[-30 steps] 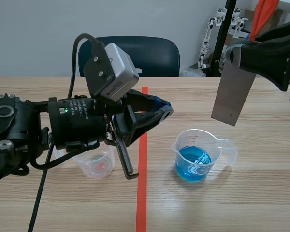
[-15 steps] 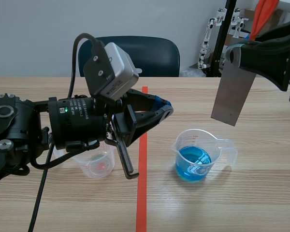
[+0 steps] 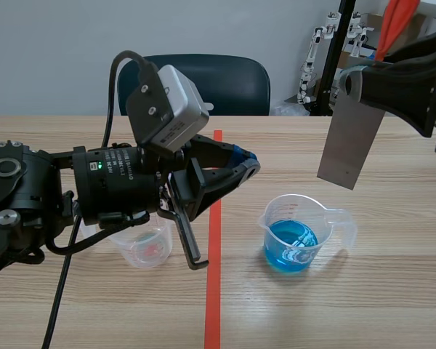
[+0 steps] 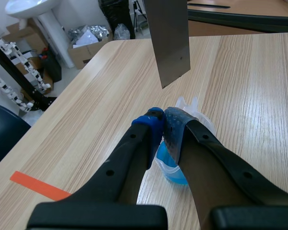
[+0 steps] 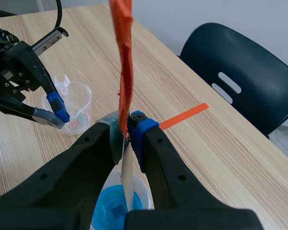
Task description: Do the redox reaction experiment. move the plate over the blue solution
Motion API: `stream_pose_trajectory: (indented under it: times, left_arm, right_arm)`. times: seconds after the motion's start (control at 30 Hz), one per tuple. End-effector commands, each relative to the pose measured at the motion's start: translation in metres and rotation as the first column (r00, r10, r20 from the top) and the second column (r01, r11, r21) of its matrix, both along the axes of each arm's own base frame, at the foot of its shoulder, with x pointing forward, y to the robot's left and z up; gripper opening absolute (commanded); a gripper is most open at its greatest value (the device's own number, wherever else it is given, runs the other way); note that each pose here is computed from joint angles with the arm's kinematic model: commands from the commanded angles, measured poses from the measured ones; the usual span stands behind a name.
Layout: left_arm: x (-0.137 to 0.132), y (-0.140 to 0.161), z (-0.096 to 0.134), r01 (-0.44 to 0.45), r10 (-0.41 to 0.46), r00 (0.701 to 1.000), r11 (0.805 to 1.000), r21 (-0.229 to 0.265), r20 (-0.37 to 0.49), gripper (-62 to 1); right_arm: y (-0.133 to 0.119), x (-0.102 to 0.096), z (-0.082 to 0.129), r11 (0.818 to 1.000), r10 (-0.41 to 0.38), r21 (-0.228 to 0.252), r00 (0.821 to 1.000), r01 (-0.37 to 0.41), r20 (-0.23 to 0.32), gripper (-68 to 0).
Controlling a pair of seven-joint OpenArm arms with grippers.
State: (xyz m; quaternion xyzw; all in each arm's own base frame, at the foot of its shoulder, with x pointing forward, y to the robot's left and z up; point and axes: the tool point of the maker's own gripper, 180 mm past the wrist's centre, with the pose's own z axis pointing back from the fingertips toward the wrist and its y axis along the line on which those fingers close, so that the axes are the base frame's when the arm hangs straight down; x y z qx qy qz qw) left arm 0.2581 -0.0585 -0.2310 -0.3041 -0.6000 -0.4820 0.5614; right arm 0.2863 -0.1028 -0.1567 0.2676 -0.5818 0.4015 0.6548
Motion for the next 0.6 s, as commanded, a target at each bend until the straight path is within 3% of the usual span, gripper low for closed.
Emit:
stream_pose_trajectory:
  times: [0.0,0.57]
  left_arm:
    - [0.0017,-0.0027,0.0106,0.008,-0.007,1.0,0.999,-0.033,0.018,-56.8]
    - [0.0017,-0.0027,0.0115,0.008,-0.007,1.0,0.999,-0.04,0.015,-56.8]
  right_arm:
    - [0.002,0.0,0.014,1.0,0.017,0.013,0.999,-0.018,0.036,-66.9]
    - [0.002,0.0,0.0139,1.0,0.017,0.013,0.999,-0.018,0.035,-66.9]
